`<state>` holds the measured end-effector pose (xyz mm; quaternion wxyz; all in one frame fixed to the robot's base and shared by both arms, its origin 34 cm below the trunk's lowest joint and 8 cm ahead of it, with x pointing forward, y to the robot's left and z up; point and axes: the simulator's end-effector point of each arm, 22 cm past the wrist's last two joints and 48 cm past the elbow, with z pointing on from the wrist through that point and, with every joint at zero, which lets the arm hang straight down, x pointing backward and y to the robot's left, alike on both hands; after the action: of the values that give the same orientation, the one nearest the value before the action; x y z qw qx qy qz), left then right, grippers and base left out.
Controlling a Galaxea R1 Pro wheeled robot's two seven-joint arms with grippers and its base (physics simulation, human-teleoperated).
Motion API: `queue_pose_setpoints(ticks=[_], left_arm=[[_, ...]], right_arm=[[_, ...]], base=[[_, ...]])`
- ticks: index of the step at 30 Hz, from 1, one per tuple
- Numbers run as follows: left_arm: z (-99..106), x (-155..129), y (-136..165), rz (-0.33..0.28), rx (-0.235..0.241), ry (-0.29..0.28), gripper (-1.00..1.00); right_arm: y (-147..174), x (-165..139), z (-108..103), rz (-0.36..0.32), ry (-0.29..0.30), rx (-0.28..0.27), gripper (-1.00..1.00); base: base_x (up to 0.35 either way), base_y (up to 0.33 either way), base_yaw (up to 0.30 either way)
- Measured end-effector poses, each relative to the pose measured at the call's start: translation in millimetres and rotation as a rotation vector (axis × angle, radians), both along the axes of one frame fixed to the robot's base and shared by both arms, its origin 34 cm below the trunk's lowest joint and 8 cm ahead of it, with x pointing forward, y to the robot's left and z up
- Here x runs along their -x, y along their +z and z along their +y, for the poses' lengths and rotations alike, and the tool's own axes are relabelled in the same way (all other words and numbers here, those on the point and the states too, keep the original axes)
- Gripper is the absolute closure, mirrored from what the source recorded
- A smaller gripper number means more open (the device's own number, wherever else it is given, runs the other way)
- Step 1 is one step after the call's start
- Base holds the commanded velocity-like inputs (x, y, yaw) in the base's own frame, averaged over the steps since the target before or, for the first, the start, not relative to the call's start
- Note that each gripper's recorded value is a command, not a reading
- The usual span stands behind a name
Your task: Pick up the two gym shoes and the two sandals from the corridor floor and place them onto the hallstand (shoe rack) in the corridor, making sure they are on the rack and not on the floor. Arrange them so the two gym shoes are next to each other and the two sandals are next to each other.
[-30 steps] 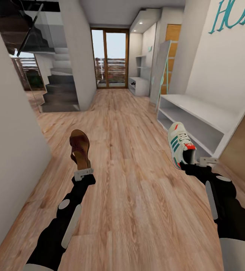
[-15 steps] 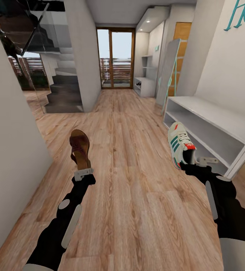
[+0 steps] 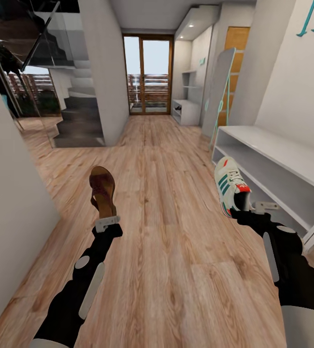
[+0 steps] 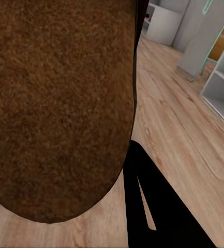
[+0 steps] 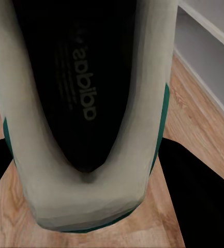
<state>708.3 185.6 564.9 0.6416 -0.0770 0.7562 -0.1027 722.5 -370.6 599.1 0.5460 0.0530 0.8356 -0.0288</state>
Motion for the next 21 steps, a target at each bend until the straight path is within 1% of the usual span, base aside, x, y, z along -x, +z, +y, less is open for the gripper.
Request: queue_pose_setpoints(ticks=[6, 11, 21], left_arm=[[0.0, 0.0, 0.0, 0.0, 0.0, 0.0, 1.0], [0.2, 0.0, 0.4, -0.001, 0.0, 0.0, 1.0], [0.0, 0.0, 0.6, -0.001, 0.0, 0.0, 1.0]], right_arm=[[0.0, 0.0, -0.1, 0.0, 0.0, 0.0, 1.0], [0.0, 0.0, -0.2, 0.0, -0.001, 0.001, 1.0], [0.0, 0.0, -0.5, 0.0, -0.001, 0.001, 1.0]], base=[[0.345, 0.0, 0.014], [0.345, 0.0, 0.163], [0.345, 0.0, 0.008]])
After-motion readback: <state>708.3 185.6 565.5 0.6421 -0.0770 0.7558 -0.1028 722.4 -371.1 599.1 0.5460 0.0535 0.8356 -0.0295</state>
